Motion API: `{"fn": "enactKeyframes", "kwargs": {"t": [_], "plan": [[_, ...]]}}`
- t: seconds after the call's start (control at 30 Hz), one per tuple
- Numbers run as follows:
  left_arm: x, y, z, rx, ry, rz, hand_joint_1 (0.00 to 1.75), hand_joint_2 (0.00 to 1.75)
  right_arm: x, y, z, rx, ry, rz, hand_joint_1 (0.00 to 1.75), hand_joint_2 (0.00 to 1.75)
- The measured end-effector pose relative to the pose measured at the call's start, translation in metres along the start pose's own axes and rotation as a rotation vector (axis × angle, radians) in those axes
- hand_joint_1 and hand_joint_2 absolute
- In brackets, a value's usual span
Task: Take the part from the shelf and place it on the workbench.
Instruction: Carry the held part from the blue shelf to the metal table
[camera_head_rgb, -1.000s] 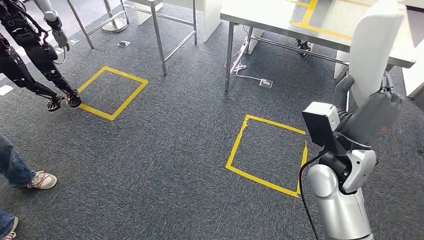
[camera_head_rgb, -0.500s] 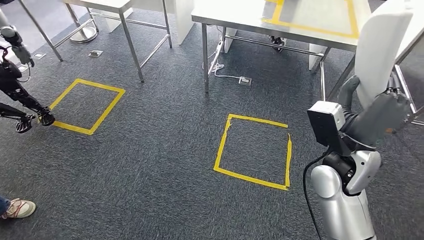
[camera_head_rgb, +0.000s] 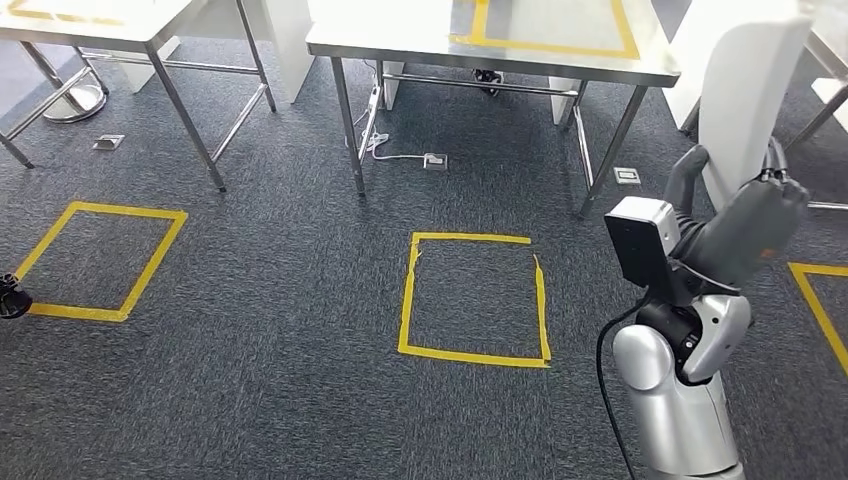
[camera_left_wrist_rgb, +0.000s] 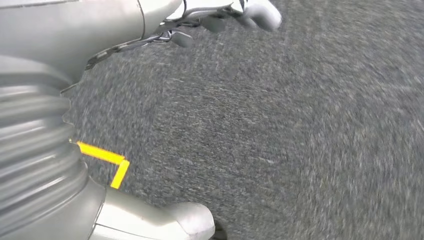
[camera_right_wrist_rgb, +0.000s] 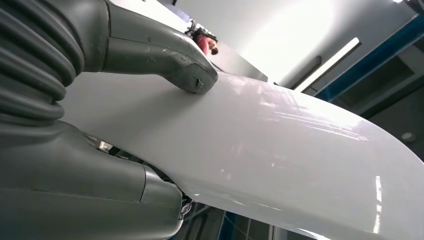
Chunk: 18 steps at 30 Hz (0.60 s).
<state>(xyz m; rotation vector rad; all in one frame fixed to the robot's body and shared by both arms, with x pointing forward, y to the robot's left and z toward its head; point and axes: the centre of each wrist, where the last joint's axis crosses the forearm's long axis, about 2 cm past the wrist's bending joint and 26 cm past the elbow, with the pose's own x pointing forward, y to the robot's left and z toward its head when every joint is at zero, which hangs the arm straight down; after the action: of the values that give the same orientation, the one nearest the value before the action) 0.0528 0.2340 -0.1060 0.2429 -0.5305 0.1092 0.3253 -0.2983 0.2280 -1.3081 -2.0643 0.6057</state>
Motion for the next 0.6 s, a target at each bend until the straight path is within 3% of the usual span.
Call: {"fn": "enactKeyframes", "kwargs": {"t": [0.6], "plan": [[0.0029,-0.0017,-0.0007,-0.001,-0.003,0.004,0.0,1.75,-0.0013,0.0012,0.0044,-0.025,-0.01,-0.056,1.75,1.75]]}}
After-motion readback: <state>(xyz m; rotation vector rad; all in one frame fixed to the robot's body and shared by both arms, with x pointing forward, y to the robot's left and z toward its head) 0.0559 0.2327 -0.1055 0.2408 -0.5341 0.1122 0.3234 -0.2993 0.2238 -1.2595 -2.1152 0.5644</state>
